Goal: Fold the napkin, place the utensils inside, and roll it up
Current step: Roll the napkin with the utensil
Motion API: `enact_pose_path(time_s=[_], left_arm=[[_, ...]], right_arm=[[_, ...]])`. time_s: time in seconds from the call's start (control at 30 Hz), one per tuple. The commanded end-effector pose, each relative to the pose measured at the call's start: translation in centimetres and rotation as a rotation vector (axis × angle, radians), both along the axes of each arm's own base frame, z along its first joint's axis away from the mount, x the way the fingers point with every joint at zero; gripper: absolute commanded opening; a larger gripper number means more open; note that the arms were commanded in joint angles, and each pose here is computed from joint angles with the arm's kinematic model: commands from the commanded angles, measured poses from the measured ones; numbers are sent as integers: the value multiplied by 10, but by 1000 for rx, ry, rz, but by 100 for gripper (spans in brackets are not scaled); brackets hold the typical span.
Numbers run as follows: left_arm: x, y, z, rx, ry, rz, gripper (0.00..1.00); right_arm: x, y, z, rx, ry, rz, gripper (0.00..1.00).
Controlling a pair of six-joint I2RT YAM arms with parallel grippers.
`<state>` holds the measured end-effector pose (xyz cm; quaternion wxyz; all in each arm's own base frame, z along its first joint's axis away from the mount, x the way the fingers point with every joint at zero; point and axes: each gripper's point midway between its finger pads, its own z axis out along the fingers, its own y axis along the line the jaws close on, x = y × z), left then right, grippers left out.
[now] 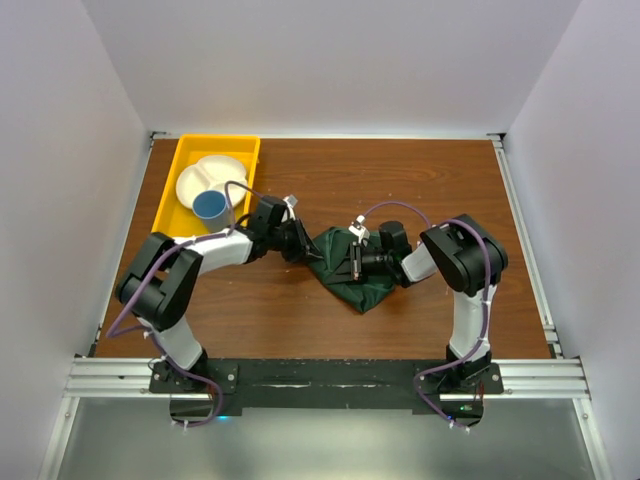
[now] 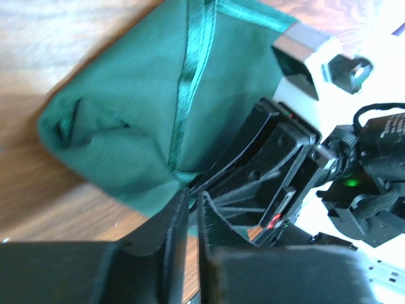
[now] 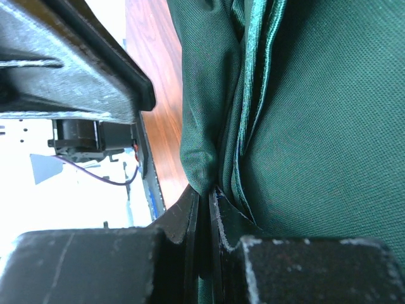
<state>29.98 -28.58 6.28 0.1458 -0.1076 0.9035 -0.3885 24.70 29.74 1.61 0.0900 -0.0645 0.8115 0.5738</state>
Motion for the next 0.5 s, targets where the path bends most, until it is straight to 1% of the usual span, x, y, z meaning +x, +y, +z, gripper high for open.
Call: enact_pose_path(time_s=[0.0, 0.03, 0.1, 0.27, 0.37, 0.4, 0.47], left_arm=[[18, -15, 6, -88, -59, -7, 9], [21, -18, 6, -105, -81, -10, 4], [24, -18, -3, -95, -88, -9, 0], [24, -14, -28, -68, -114, -17, 0], [19, -9, -48, -50, -121, -22, 0], [15, -6, -61, -34, -108, -22, 0], [11, 0, -76, 1, -100, -26, 0]], right_arm=[[-18, -28, -61, -183, 177, -99, 0], [-18, -29, -62, -195, 182, -106, 0], [-19, -31, -65, -208, 192, -113, 0], [-16, -33, -64, -228, 191, -126, 0], [-16, -35, -62, -258, 199, -123, 0], [-14, -37, -62, -269, 192, -123, 0], [-11, -39, -58, -310, 190, -121, 3]])
